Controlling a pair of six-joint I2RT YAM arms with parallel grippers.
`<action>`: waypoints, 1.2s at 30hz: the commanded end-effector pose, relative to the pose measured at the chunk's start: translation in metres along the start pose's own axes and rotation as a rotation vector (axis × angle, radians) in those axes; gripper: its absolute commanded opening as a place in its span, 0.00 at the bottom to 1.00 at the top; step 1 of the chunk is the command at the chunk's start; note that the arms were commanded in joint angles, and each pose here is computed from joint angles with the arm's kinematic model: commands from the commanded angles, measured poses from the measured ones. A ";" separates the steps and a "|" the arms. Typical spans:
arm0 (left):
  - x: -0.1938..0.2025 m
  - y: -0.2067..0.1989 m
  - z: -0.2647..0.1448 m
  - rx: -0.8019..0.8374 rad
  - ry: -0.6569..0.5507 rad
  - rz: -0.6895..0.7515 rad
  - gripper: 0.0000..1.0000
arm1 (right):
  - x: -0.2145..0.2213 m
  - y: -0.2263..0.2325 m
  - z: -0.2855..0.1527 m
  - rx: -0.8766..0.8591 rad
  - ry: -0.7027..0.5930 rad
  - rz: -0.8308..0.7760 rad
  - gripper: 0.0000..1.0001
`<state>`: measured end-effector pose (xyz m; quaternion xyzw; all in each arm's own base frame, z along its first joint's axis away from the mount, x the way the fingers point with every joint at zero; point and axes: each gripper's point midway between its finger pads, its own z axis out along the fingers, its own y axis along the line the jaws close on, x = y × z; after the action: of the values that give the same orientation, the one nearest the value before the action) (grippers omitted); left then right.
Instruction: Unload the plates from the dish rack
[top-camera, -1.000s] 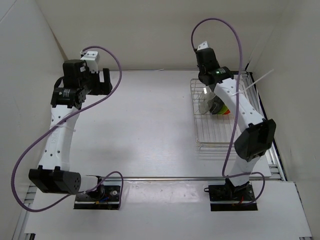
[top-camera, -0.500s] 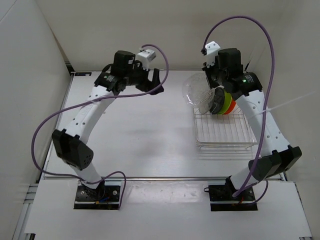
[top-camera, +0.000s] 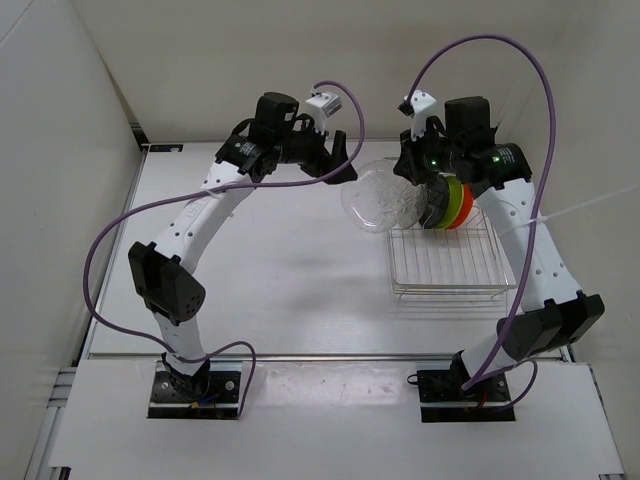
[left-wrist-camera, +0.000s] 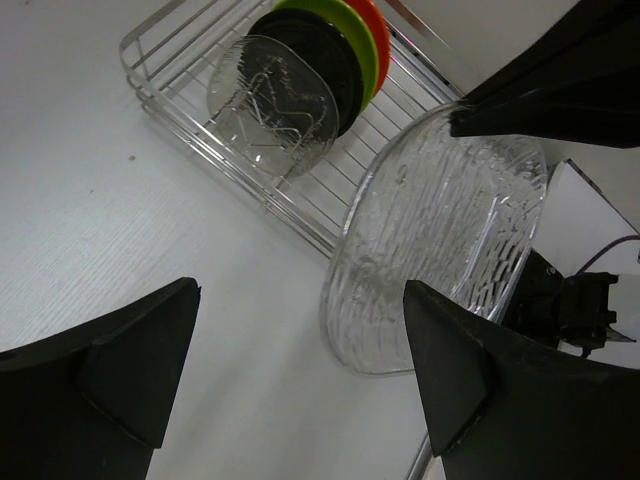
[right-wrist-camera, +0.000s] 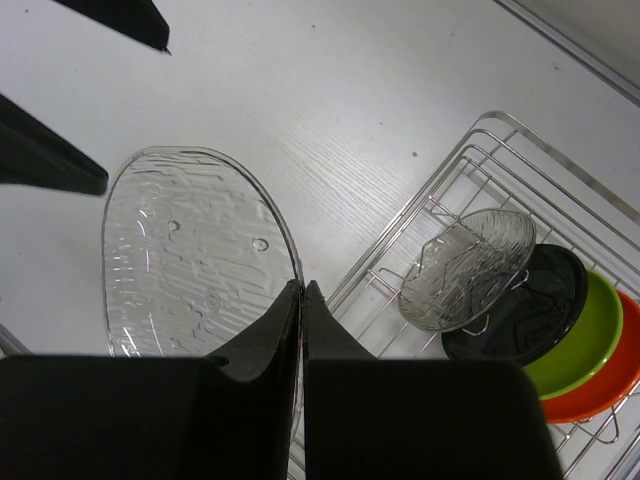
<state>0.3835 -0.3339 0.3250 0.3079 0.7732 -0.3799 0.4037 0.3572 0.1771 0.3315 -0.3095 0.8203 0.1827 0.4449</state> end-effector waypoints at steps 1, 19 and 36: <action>-0.008 -0.035 0.002 0.091 -0.011 0.038 0.93 | -0.022 0.006 -0.009 -0.029 -0.065 -0.004 0.00; 0.002 -0.032 0.005 0.045 0.006 0.061 0.37 | -0.027 -0.006 -0.009 0.015 -0.059 0.002 0.00; 0.005 -0.010 0.011 -0.064 -0.008 0.018 0.11 | -0.022 0.007 -0.016 -0.034 -0.065 0.010 0.07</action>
<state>0.3718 -0.3519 0.3138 0.3144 0.7800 -0.3666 0.3979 0.3604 0.1782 0.3449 -0.3031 0.8177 0.1947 0.4489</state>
